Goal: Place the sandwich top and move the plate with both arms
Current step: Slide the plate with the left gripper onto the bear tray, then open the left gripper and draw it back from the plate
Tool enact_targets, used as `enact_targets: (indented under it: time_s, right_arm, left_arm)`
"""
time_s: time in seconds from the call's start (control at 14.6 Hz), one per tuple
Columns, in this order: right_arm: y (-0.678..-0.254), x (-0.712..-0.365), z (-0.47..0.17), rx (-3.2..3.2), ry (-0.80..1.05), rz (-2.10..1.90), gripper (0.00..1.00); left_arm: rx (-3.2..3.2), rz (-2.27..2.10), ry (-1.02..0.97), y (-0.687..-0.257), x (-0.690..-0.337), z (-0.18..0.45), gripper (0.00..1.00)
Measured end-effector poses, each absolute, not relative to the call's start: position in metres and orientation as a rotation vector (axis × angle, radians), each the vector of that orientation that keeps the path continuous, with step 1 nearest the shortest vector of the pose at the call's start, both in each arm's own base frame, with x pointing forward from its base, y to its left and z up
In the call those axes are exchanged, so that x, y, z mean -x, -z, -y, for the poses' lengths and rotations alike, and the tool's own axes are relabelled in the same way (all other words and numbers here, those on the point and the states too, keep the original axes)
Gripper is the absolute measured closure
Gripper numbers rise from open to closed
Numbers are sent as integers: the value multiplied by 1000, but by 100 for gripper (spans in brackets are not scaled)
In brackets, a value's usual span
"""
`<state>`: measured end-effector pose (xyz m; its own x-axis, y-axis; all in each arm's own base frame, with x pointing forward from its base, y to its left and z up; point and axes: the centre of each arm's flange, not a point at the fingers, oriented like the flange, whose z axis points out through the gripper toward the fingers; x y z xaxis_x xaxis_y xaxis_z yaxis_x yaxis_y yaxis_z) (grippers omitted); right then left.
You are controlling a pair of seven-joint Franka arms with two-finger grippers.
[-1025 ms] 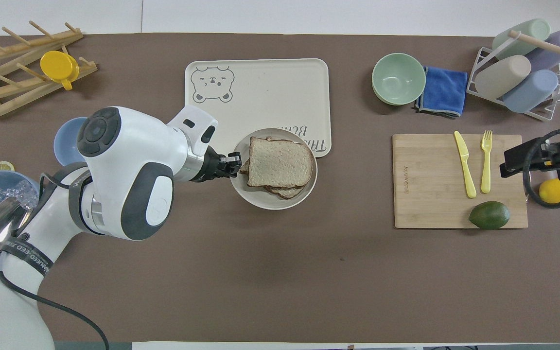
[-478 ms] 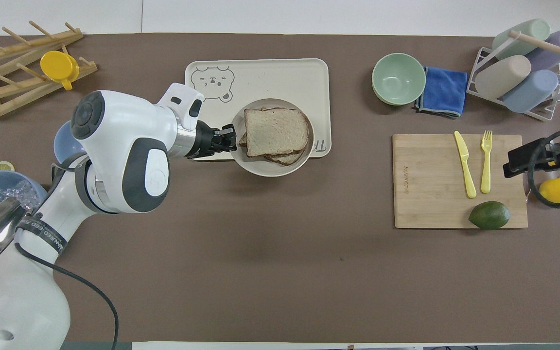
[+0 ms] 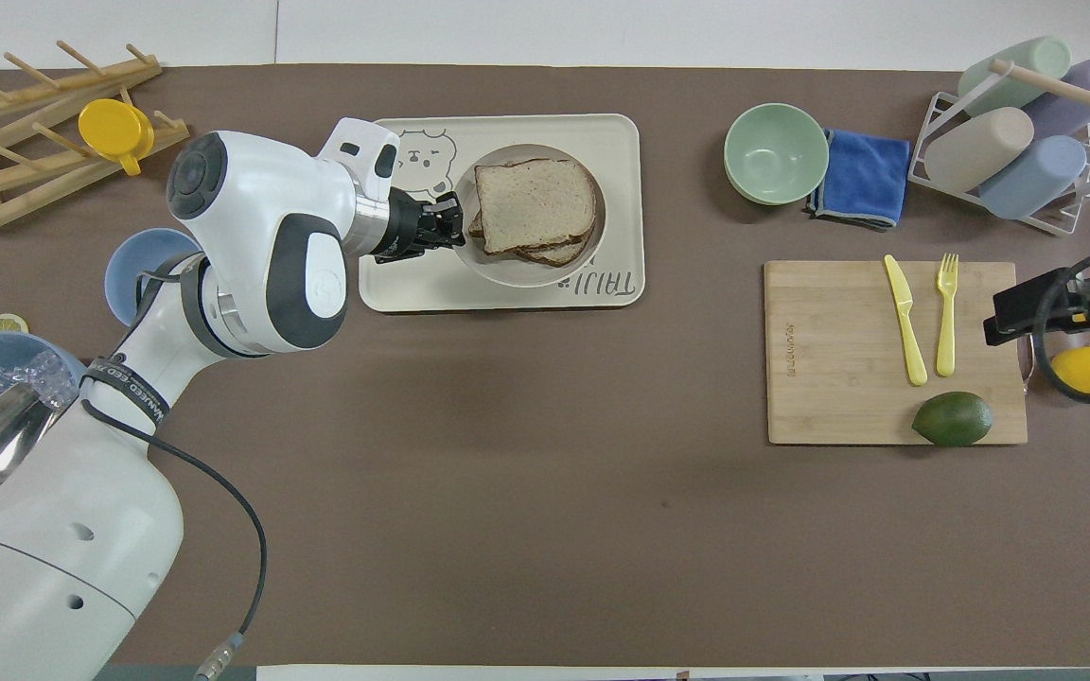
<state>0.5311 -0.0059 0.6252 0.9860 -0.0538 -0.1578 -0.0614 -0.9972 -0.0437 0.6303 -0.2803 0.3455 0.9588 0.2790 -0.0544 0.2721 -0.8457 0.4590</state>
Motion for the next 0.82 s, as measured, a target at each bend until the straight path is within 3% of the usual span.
enact_targets:
  time_s: [0.82]
  right_arm:
    - [-625, -531, 9, 3082, -239, -87, 0]
  left_arm:
    - [-2680, -315, -110, -312, -647, 249, 94]
